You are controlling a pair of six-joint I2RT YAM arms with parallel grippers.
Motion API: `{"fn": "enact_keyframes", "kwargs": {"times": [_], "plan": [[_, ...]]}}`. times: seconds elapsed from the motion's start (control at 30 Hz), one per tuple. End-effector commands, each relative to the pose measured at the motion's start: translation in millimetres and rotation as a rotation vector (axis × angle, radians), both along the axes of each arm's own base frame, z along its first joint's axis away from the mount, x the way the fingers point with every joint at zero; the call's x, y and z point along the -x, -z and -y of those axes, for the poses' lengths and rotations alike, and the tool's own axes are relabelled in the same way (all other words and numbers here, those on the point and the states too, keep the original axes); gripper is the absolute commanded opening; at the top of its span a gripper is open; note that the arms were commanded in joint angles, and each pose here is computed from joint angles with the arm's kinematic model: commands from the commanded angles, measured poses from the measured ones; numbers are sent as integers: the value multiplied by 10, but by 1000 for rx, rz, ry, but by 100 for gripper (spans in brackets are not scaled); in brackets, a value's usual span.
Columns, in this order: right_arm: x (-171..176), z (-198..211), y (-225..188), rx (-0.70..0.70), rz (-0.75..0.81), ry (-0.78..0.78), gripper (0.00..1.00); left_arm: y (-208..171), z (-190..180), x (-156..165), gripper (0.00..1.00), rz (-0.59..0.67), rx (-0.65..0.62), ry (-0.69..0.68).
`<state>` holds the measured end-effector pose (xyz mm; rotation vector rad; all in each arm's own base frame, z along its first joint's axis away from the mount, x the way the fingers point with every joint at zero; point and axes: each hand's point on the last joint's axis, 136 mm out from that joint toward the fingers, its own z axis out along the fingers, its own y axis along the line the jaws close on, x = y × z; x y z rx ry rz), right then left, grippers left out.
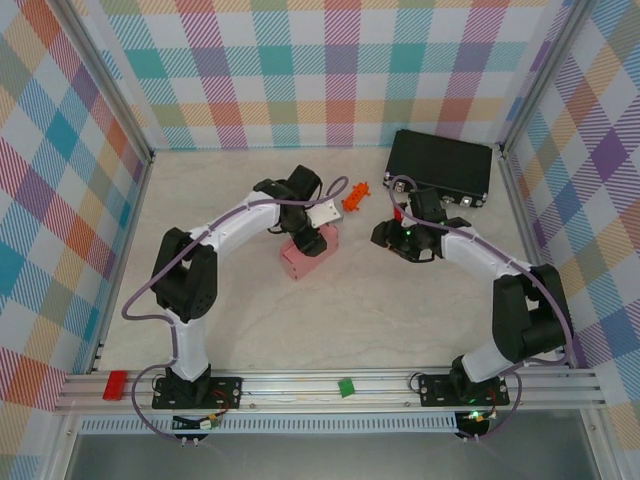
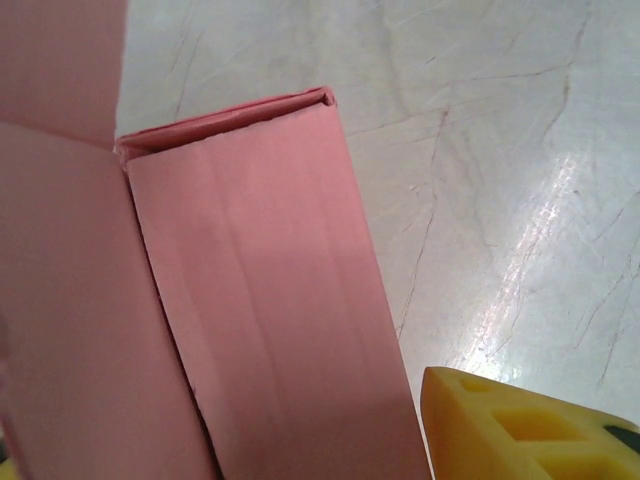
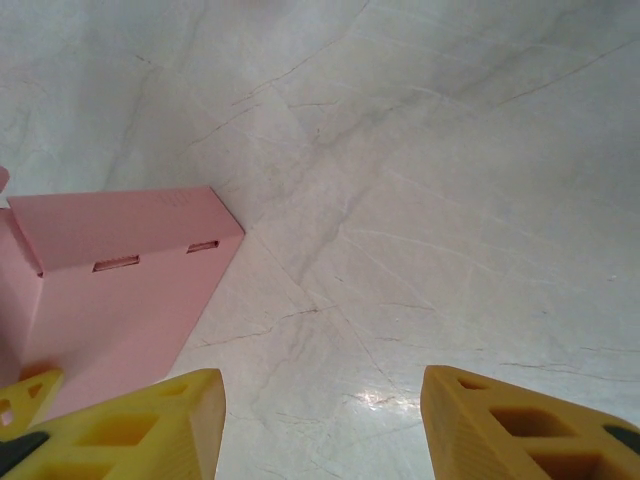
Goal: Fold the paper box
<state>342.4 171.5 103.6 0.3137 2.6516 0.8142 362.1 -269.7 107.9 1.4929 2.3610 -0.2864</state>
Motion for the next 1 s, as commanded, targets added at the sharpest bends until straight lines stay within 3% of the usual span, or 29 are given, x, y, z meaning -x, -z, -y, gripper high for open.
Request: {"fn": "enact_keyframes", "kwargs": {"times": [0.0, 0.47, 0.77, 0.97], "plan": [[55, 85, -30, 13, 8, 9, 55, 14, 51, 42, 56, -49, 22, 146], [150, 265, 44, 45, -8, 59, 56, 13, 230, -14, 57, -39, 83, 459], [169, 306, 78, 51, -15, 77, 56, 13, 274, -72, 59, -37, 82, 518], [133, 278, 82, 44, -17, 64, 56, -92, 300, -130, 71, -1, 91, 496]]}}
